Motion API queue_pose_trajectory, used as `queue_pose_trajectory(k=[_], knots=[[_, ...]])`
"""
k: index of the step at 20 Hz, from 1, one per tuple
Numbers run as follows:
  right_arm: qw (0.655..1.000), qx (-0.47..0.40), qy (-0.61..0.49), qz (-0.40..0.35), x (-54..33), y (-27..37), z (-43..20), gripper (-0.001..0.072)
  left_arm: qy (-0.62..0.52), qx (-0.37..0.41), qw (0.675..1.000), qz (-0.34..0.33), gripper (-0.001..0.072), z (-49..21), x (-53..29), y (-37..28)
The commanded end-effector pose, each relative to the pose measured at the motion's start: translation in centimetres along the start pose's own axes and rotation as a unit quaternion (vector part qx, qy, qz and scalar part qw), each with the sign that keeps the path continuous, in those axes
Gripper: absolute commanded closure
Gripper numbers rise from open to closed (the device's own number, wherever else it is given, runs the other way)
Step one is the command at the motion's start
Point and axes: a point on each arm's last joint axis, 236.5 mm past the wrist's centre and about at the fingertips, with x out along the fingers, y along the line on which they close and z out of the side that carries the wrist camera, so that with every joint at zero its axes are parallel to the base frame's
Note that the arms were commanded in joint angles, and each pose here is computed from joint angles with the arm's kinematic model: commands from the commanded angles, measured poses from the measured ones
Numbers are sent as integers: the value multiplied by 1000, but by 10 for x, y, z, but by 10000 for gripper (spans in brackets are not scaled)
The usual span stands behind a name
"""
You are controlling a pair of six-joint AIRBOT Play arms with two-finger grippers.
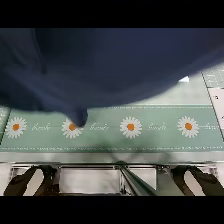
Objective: Fold the shirts.
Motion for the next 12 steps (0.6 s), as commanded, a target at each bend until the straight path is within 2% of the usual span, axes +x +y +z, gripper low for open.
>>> queue_pose_trajectory(k=[1,3,6,9,12], knots=[[999,0,-16,-50,-52,-9,-3,688,-22,38,999,26,694,9,-48,-14],[999,5,-5,-49,-56,-7,-10,688,-20,27,999,39,694,7,-64,-7],[998,20,48,-33,-28,-7,-38,688,50,18,995,89,694,-29,-49,30],[989,48,137,0,22,-4,-96,688,164,-19,981,100,694,-108,1,60],[973,73,212,51,85,5,-158,688,278,-69,952,111,694,-211,63,98]])
